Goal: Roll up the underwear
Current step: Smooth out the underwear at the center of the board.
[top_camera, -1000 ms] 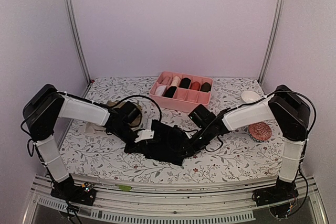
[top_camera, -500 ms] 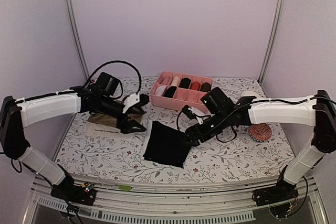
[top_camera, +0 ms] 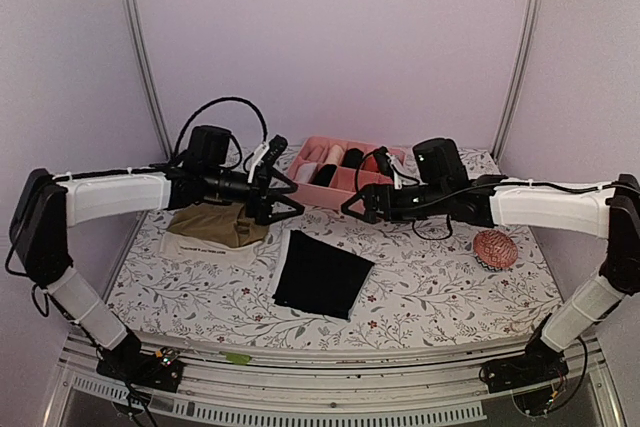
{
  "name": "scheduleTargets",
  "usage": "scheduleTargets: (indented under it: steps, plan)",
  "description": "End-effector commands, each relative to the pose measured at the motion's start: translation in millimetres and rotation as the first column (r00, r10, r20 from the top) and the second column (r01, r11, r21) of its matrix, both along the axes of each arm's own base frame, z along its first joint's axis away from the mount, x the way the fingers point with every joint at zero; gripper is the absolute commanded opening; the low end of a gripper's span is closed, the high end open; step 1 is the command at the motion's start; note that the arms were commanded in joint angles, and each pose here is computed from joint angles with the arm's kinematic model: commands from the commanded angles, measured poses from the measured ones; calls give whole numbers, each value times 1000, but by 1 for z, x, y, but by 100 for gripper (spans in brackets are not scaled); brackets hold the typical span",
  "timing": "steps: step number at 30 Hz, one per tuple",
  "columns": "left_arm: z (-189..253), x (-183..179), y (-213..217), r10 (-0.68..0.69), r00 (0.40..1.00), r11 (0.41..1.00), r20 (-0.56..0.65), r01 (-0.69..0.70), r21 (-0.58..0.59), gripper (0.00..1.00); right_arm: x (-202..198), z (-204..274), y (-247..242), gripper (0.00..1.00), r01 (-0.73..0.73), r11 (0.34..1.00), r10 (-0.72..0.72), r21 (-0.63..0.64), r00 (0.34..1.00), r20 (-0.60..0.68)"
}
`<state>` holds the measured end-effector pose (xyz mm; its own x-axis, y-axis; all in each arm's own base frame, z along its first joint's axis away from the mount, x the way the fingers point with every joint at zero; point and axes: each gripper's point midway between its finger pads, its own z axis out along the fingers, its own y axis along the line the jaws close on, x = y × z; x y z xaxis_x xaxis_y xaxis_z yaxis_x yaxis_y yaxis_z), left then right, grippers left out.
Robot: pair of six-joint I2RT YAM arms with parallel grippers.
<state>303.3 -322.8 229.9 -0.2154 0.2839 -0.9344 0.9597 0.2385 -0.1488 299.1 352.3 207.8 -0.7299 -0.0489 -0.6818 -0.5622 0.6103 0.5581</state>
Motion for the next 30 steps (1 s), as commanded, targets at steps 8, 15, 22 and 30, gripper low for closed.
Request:
scheduleTargets:
  steps: [8,15,22,30]
  plan:
    - [-76,12,-50,-167,812,984,-559,105,-141,96,-20,-82,26,99,-97,964,185,247,913,-364]
    - [-127,18,-56,-144,723,989,-676,77,-128,96,-5,-115,38,99,-79,955,205,286,873,-443]
    - [-186,30,-25,-47,660,998,-750,-1,-62,96,-14,-168,13,96,-22,970,154,240,824,-546]
    - [-201,31,12,-1,644,998,-765,-50,-43,96,-34,-197,-19,93,45,976,102,211,765,-636]
